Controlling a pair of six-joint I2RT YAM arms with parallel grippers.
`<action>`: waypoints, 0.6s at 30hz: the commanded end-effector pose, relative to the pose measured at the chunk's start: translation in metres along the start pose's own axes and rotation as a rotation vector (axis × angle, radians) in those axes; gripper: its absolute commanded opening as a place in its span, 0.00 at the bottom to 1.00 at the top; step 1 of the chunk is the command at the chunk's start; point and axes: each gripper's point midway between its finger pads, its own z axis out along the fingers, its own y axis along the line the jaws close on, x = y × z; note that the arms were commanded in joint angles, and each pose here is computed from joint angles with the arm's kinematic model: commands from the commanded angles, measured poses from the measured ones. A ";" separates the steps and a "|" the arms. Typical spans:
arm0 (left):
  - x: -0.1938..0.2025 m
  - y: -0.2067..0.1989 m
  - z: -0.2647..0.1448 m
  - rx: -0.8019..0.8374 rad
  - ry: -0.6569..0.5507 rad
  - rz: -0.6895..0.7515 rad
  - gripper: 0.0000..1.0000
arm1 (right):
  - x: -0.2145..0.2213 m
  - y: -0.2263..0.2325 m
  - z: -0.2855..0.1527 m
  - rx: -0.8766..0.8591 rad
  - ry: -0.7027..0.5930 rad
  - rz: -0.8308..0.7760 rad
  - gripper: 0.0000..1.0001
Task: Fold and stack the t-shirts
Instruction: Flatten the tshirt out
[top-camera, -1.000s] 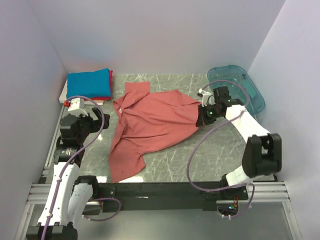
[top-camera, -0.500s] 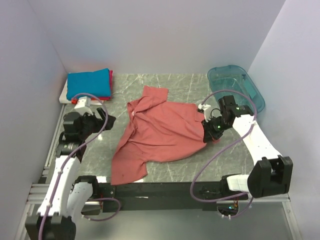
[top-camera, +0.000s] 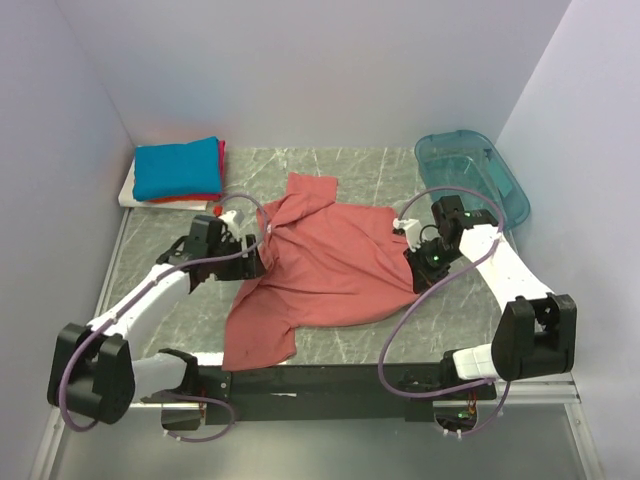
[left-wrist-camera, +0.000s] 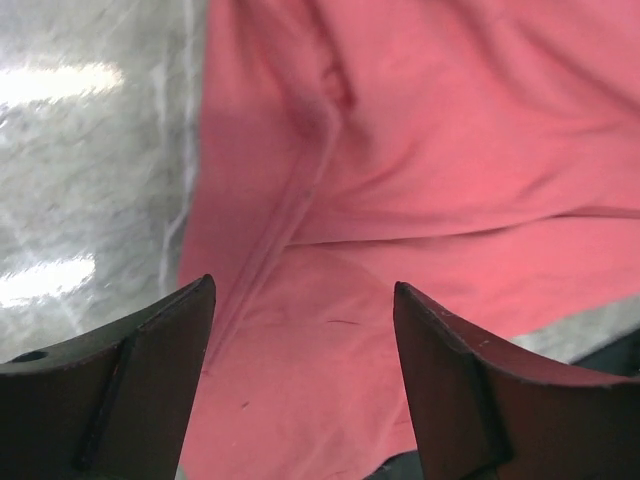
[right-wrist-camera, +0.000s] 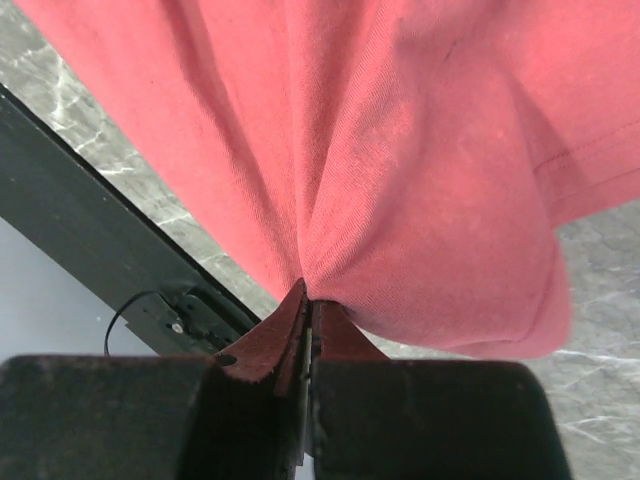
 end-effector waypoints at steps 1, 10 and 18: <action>-0.013 0.015 -0.004 -0.166 -0.042 0.000 0.77 | 0.000 -0.008 0.004 0.019 -0.002 0.016 0.00; 0.021 0.023 0.025 -0.268 0.138 0.006 0.63 | -0.016 -0.013 0.002 -0.003 -0.054 0.035 0.00; 0.035 0.035 0.035 -0.373 0.219 0.026 0.35 | -0.027 -0.020 0.003 -0.017 -0.083 0.047 0.00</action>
